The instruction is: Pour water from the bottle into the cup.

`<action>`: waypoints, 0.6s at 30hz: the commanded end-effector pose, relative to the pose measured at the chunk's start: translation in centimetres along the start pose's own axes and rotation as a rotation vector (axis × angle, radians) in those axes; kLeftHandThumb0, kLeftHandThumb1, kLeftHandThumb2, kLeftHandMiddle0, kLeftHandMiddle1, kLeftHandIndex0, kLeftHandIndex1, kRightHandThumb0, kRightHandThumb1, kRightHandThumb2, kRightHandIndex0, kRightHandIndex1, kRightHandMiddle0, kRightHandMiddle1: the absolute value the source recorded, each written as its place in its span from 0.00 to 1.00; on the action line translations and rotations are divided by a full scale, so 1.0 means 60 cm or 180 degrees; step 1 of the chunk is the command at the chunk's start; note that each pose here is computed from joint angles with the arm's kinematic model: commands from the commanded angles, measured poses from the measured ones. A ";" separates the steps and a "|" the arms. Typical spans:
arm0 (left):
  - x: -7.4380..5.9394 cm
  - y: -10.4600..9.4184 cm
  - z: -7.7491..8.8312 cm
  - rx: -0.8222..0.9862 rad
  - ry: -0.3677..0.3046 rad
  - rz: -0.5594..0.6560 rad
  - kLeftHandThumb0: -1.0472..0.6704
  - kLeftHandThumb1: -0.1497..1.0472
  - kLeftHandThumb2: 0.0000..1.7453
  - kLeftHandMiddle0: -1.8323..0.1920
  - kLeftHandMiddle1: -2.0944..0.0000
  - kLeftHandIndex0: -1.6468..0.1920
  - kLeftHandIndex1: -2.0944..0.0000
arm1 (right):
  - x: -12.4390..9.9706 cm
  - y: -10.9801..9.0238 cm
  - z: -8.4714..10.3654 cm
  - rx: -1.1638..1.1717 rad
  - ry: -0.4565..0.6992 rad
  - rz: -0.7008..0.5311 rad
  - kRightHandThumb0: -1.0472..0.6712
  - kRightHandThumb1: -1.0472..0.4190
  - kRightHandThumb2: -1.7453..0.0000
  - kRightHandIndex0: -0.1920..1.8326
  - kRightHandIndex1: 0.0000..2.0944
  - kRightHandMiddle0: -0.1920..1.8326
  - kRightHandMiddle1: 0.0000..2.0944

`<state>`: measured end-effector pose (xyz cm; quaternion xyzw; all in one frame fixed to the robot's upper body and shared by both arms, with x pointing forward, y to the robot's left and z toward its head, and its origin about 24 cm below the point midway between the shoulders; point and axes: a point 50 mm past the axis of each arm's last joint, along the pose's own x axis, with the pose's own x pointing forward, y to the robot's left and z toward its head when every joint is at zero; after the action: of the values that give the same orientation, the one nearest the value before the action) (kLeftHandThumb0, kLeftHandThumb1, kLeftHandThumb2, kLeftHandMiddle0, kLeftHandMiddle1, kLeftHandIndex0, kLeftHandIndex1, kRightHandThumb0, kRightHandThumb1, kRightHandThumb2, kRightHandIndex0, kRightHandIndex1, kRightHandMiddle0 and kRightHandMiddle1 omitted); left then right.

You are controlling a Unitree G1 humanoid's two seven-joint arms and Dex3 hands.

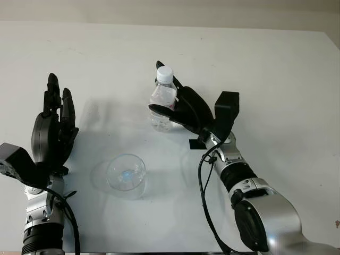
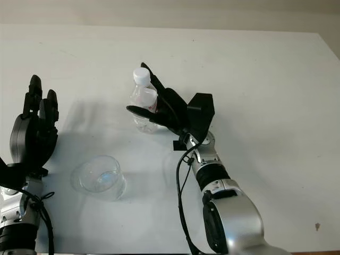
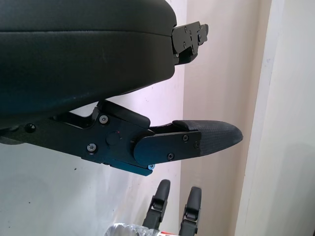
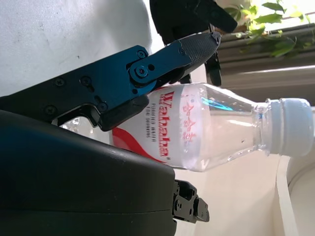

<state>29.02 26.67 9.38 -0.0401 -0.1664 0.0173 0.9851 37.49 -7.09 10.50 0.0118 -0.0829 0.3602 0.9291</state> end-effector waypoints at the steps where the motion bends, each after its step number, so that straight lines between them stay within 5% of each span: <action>1: -0.006 -0.001 -0.005 0.0009 0.0022 0.0009 0.19 1.00 0.28 0.99 0.97 0.99 0.98 | 0.007 0.000 0.011 -0.0067 -0.0023 0.0056 0.22 0.12 0.97 0.04 0.02 0.07 0.04; 4: -0.007 -0.001 -0.004 0.0004 0.0020 0.0025 0.19 1.00 0.28 1.00 0.98 1.00 0.98 | 0.010 0.001 0.014 -0.0145 -0.0003 0.0090 0.23 0.13 0.97 0.10 0.05 0.11 0.07; 7: -0.008 -0.001 -0.004 -0.0002 0.0020 0.0044 0.19 1.00 0.28 1.00 0.98 1.00 0.98 | 0.011 0.003 0.015 -0.0217 0.0012 0.0105 0.24 0.13 0.97 0.13 0.08 0.02 0.33; 13: -0.008 0.001 -0.005 0.0008 0.0028 0.0066 0.19 1.00 0.27 0.99 0.97 1.00 0.98 | 0.015 0.007 0.013 -0.0319 0.0129 0.0199 0.26 0.15 0.97 0.19 0.16 0.00 0.54; 15: -0.007 0.001 -0.005 0.0004 0.0038 0.0065 0.19 1.00 0.27 1.00 0.97 1.00 0.98 | 0.016 0.009 0.012 -0.0356 0.0165 0.0223 0.26 0.16 0.97 0.15 0.30 0.00 0.59; 18: -0.007 0.001 -0.005 -0.0001 0.0035 0.0059 0.20 1.00 0.28 0.99 0.97 1.00 0.98 | 0.016 0.013 0.010 -0.0448 0.0144 0.0223 0.31 0.15 0.97 0.12 0.66 0.04 0.76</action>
<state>28.99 26.65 9.38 -0.0415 -0.1670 0.0251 0.9848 37.53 -6.05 10.87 -0.0552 -0.0767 0.3849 0.9181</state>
